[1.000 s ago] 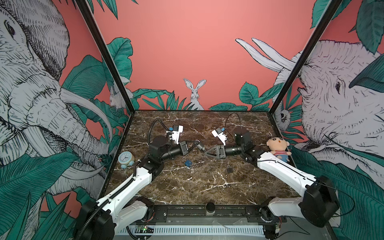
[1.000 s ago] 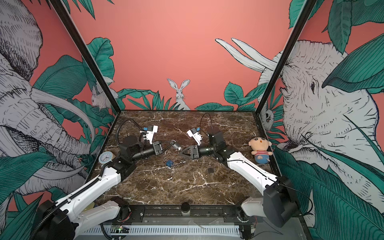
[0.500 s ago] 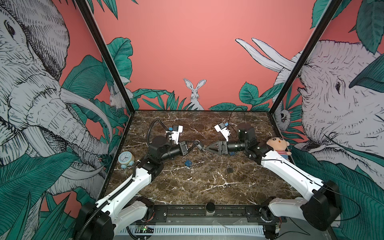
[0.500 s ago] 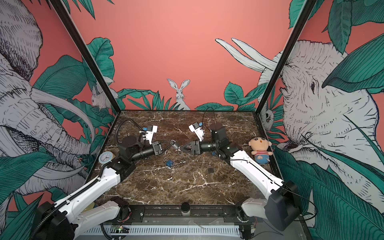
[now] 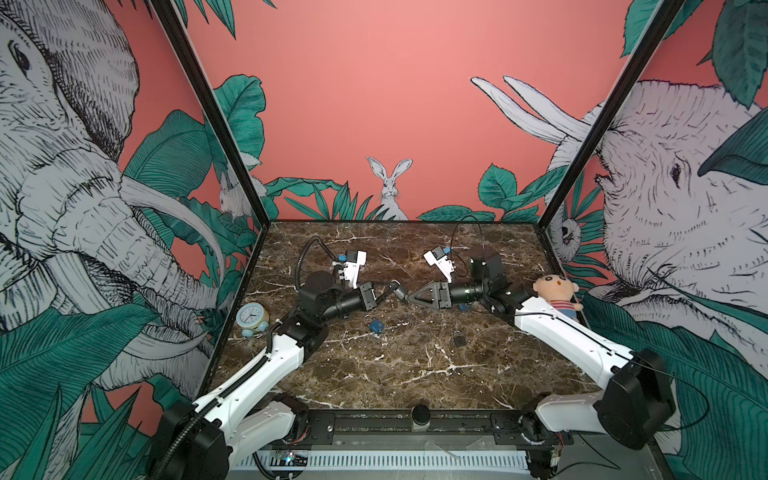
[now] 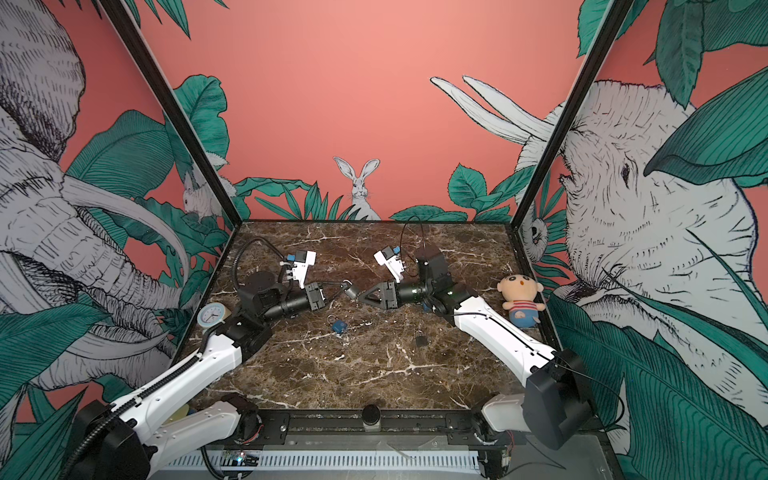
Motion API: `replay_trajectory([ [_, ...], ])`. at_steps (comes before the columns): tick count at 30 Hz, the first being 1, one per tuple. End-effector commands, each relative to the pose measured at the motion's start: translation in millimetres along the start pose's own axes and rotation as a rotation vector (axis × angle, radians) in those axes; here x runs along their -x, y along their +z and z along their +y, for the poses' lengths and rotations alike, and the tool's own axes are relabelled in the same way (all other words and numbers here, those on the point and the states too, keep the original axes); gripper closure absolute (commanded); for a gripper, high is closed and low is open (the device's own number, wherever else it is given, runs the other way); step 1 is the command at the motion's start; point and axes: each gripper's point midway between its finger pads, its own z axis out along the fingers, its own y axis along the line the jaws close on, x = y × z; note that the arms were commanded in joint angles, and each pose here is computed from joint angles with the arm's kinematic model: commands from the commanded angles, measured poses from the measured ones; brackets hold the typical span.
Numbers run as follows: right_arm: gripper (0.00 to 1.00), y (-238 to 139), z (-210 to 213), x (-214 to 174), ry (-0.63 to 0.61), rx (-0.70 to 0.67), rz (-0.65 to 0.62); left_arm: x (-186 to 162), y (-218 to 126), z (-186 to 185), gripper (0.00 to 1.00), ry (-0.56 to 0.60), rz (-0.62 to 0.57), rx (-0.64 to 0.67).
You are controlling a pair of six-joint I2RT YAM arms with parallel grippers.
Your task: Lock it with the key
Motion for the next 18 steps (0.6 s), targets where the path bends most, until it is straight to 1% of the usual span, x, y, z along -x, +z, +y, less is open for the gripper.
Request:
replay_trajectory([
  [1, 0.61, 3.8, 11.7, 8.4, -0.045, 0.051, -0.009, 13.5, -0.7, -18.3, 1.00, 0.035, -0.038, -0.058],
  [8, 0.63, 7.8, 10.2, 7.3, -0.036, 0.059, -0.003, 16.8, -0.7, -19.3, 1.00, 0.038, -0.051, -0.058],
  [11, 0.66, 8.7, 10.3, 6.4, -0.034, 0.063, -0.001, 17.0, -0.5, -18.0, 1.00, 0.034, -0.054, -0.056],
  [18, 0.81, 11.1, 9.2, 3.6, -0.023, 0.073, 0.001, 18.7, -1.2, -16.1, 1.00, 0.029, -0.071, -0.049],
])
